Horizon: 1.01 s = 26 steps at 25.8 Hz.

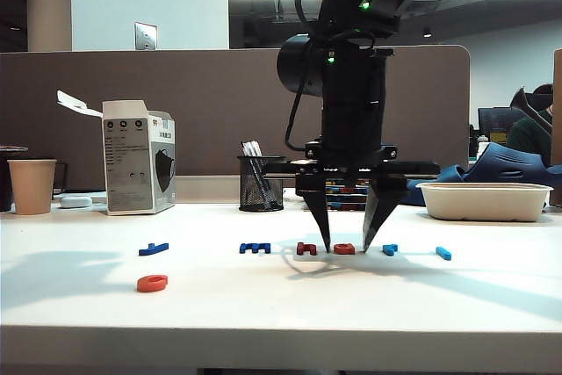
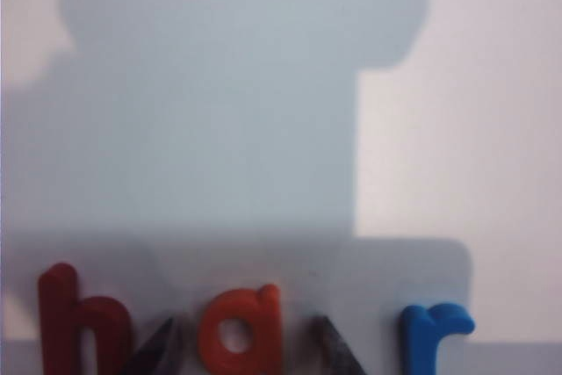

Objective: Select the appropriate letters from the row of letter magnets placed on the table to arrange into the word "car".

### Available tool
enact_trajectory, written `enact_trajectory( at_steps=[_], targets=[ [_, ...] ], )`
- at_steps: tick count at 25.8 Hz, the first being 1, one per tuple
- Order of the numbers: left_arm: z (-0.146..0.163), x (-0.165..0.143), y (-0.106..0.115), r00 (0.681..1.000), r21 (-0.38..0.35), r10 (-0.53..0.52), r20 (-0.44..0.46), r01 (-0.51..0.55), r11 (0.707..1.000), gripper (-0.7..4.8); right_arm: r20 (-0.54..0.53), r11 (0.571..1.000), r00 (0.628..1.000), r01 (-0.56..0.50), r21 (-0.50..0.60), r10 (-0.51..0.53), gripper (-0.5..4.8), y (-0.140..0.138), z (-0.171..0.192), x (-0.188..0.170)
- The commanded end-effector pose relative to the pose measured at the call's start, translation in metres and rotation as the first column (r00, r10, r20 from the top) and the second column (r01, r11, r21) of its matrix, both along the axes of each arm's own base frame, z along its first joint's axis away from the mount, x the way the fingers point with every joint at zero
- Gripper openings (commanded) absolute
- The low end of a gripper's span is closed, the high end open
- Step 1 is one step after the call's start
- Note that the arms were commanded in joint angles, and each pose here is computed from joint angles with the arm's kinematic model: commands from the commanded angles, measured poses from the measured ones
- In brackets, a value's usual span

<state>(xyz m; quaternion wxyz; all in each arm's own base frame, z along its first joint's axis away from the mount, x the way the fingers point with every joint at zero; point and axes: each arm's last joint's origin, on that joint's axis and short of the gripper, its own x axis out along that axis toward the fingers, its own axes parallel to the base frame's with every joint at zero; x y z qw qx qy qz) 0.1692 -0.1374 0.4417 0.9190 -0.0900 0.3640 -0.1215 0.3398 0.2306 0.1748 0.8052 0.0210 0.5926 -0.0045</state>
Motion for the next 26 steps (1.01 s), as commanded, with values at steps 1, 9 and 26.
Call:
enact_trajectory(
  at_steps=[1,9,26],
  targets=[
    [0.002,-0.0004,0.0004,1.0,-0.007,0.001,0.012,-0.001,1.0,-0.06,-0.004,1.0,1.0,-0.004,-0.002,0.004,1.8,-0.0003,0.0002,-0.0013],
    [0.002,-0.0004,0.0004,1.0,-0.007,0.002,0.012,-0.001,1.0,-0.06,-0.006,1.0,1.0,-0.008,-0.004,0.008,1.38,-0.0005,-0.0002,-0.0016],
    [0.002,-0.0004,0.0005,1.0,-0.007,0.002,0.011,-0.001,1.0,-0.06,-0.053,1.0,0.998,-0.019,-0.01,0.018,0.79,-0.0005,-0.0013,-0.0068]
  ],
)
